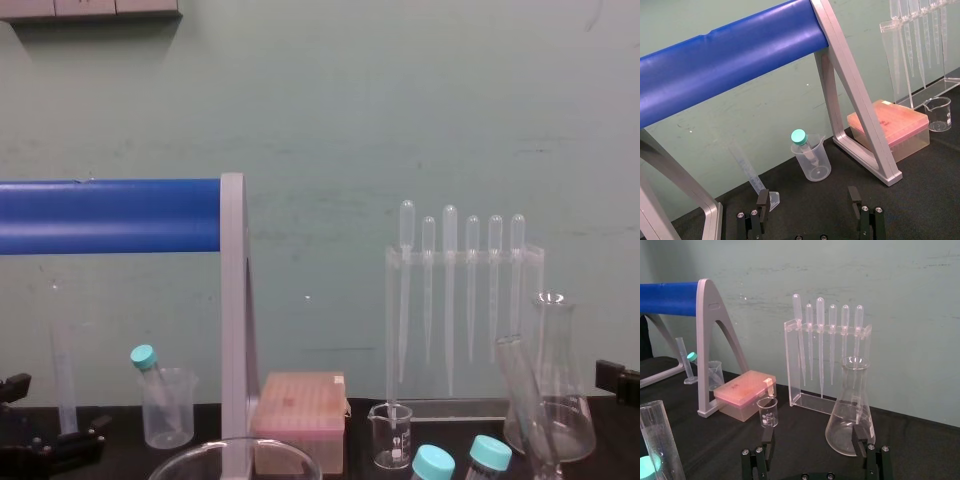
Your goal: Hold the test tube with one hand and immerse one end into the beaker, then return it to the test tube rack.
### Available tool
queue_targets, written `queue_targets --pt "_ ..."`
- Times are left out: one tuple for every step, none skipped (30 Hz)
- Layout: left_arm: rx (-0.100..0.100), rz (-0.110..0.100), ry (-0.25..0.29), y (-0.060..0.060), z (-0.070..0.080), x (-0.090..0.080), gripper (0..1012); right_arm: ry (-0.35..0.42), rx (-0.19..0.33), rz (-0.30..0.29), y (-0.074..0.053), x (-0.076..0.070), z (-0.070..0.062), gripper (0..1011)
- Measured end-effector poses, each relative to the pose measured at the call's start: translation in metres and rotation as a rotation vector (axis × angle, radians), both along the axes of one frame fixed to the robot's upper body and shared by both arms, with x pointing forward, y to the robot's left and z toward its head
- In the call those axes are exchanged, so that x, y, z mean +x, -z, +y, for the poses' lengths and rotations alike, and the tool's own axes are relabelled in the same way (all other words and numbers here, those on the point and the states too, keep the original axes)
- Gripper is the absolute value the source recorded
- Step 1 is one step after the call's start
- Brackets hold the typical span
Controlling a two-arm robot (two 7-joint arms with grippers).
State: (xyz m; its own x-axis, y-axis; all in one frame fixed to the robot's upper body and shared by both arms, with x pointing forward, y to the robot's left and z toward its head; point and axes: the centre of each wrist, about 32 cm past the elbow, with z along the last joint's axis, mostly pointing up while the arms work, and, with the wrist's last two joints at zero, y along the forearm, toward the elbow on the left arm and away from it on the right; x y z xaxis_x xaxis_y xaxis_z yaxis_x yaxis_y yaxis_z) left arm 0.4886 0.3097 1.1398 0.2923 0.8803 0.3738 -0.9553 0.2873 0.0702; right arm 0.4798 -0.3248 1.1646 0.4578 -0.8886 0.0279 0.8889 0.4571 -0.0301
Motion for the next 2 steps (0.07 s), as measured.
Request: queue_targets --pt "0.0 0.0 0.0 0.0 0.0 0.0 1000 0.0 0.0 -0.001 -0.0001 0.0 -0.0001 1003" --pt "0.0 0.0 0.0 0.0 0.0 0.0 1000 0.0 0.0 -0.001 -0.0001 0.0 -0.0001 1003"
